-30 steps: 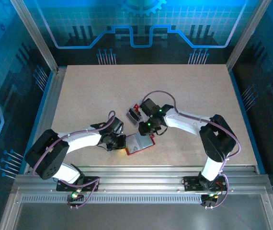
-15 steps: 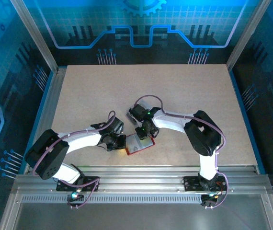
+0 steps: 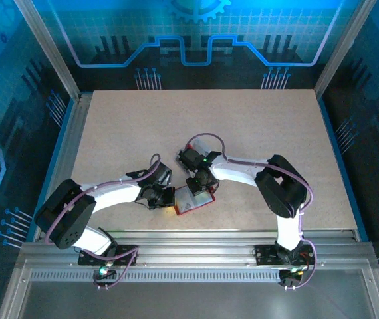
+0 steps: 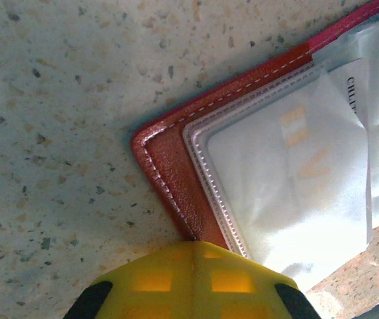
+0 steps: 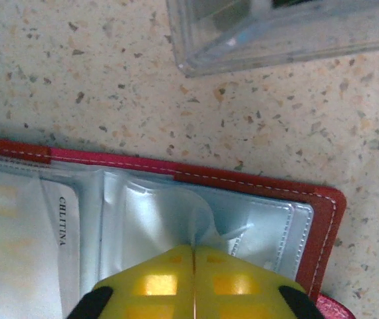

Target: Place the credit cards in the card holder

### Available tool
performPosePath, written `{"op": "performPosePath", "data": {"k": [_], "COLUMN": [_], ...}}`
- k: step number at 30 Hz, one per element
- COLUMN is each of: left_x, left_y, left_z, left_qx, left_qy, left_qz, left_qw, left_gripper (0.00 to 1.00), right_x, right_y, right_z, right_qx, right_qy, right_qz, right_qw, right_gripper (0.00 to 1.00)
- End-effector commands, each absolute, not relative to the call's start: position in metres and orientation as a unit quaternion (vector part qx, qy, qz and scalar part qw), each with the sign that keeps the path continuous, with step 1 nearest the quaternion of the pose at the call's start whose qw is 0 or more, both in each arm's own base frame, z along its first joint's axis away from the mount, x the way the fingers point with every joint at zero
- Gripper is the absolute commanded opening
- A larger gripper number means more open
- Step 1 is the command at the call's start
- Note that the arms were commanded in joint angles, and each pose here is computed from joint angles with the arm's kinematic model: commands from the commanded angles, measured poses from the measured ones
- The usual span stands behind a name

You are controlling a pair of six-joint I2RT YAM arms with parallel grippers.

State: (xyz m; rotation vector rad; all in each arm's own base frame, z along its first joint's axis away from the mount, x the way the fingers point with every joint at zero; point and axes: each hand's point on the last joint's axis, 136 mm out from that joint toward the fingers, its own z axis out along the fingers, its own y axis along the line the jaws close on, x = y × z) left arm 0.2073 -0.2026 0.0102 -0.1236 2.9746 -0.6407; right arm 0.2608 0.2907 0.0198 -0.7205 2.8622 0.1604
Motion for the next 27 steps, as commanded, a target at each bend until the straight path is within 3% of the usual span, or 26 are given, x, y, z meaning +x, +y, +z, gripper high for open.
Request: {"op": "performPosePath", "data": {"k": [1,7,15,19,27], "left_x": [0.205,0.208,0.214,0.216,0.217], "left_y": [-0.205,-0.213,-0.229,-0.235,-0.234], "left_z": [-0.007,-0.006,-0.006,-0.008,-0.007], "left_qx": [-0.033,-0.030,-0.030,-0.038,-0.042], "left_qy": [0.979,0.978,0.976,0.974,0.973], "left_qz": [-0.194,-0.201,-0.212,-0.221,-0.220], "left_qw": [0.043,0.044,0.045,0.043,0.047], "left_gripper": [0.00,0.00,0.00,0.00,0.00], "right_x": [0.241,0.251,0.241,0.232,0.225], "right_y": [0.276,0.288,0.313,0.327,0.356], "right_z": [0.007,0.038,0.057,0.054,0.085], "right_qx": [-0.249,-0.259,-0.249,-0.239,-0.217], "right_qy": [0.967,0.962,0.961,0.959,0.933], "right_qz": [0.024,0.039,0.108,0.151,0.286], "right_qw": [0.052,0.077,0.059,0.034,0.022], "right_gripper": [0.01,0.00,0.00,0.16,0.34]}}
